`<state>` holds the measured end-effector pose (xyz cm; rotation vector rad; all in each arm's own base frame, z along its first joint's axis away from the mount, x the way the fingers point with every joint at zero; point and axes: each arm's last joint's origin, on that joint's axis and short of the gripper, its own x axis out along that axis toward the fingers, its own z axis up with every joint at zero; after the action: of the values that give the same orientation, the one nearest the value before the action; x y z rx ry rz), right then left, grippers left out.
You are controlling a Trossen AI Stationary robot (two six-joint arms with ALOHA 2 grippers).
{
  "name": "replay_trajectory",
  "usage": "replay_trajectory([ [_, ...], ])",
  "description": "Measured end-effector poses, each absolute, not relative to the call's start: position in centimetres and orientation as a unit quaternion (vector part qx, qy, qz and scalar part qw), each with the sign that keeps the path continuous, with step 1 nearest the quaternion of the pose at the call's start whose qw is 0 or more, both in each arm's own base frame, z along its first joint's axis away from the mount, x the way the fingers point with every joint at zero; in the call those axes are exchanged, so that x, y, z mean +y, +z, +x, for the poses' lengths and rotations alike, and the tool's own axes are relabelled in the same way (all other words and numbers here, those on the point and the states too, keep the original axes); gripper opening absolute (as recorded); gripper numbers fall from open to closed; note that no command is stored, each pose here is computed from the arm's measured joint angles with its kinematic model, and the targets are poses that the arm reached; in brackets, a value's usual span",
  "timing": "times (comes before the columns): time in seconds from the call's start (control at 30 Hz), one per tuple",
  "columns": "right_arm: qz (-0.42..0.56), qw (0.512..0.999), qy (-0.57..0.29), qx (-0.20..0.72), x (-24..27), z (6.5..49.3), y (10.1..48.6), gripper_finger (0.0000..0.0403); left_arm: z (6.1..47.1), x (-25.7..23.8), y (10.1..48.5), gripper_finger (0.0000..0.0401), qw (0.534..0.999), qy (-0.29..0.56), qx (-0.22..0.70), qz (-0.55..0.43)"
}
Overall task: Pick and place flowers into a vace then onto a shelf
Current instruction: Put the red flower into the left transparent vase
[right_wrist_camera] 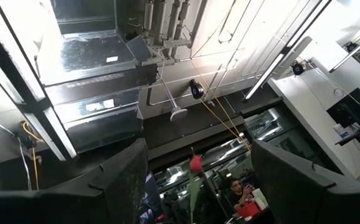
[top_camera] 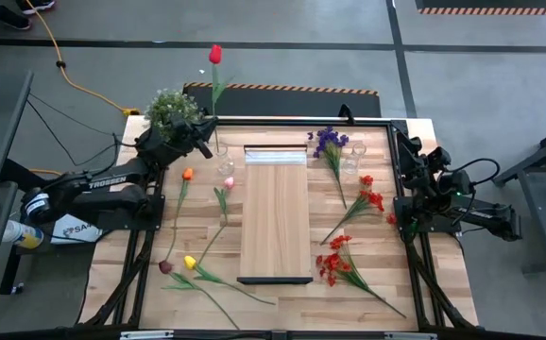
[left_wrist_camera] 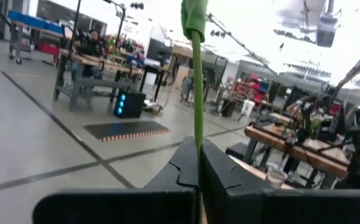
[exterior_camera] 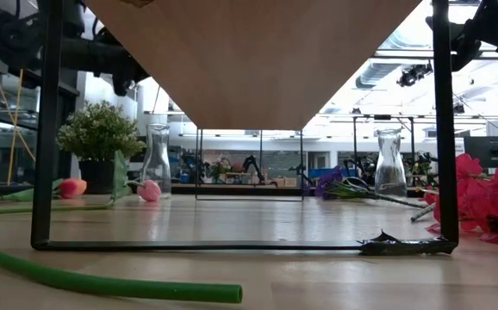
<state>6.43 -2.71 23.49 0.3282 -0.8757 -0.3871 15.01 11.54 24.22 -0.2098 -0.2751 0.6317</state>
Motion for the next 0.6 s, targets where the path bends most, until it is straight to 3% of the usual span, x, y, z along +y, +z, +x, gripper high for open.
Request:
replay_trajectory([
  [0.6,0.141,0.89,-0.141,-0.411,-2.5,6.6,23.5,0.0273,16.6,12.6,22.4,0.0032,0.945,0.306,-0.092,-0.062],
])
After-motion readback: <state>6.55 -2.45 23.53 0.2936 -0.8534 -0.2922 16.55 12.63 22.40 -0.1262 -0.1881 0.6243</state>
